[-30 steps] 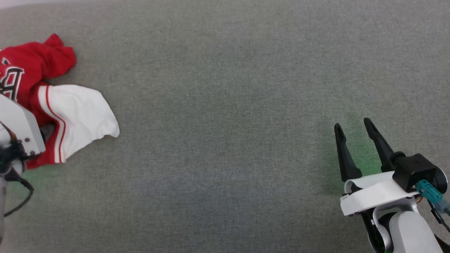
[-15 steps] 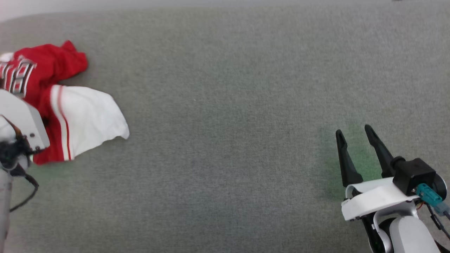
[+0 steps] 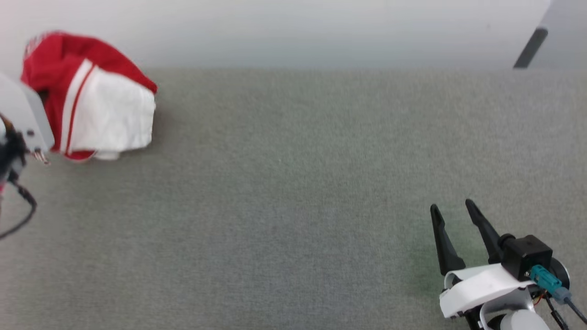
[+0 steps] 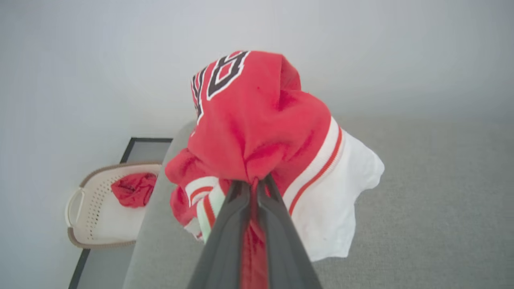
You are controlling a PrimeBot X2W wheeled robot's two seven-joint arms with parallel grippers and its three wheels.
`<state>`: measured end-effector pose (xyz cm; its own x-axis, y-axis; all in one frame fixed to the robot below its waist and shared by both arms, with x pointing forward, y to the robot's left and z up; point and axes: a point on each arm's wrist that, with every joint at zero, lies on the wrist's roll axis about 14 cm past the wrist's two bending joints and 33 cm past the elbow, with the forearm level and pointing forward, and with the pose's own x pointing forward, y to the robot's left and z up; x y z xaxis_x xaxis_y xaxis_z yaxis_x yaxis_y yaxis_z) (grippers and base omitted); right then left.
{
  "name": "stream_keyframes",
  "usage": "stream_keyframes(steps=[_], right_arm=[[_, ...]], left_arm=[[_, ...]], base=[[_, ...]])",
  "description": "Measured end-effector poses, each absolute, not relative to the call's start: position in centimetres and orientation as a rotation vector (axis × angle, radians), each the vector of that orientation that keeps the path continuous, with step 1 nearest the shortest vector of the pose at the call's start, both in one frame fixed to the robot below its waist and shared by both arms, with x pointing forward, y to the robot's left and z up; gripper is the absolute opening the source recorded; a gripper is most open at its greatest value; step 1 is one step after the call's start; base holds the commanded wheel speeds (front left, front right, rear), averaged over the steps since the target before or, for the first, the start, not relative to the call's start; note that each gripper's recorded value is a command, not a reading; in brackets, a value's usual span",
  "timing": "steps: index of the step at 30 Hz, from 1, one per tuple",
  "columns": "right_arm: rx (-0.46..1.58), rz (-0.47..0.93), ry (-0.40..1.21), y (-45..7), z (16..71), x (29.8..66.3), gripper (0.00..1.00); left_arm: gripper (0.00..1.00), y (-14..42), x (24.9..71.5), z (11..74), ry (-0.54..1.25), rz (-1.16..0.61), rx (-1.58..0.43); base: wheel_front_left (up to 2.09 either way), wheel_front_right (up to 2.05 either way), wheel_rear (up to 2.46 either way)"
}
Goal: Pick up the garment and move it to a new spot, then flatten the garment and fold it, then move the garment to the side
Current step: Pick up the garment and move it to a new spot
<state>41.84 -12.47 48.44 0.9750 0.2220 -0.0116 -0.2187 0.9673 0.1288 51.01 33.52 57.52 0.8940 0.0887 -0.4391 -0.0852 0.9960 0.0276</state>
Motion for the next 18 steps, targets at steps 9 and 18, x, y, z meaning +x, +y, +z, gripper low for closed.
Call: stream_keyframes(steps=[9,18], right_arm=[[0.138,0.244,-0.029,-11.7,50.6,40.1,1.0],[0.133,0.189,-0.095,-13.6,52.7,39.6,1.0]], left_arm=[[0.0,32.0,49.5,67.9,0.235,0.047,0.069],[0.0,27.7,48.3,71.5,0.178,-0.044,0.08]], base=[[0.0,0.0,0.0],[0.0,0.0,0.0]])
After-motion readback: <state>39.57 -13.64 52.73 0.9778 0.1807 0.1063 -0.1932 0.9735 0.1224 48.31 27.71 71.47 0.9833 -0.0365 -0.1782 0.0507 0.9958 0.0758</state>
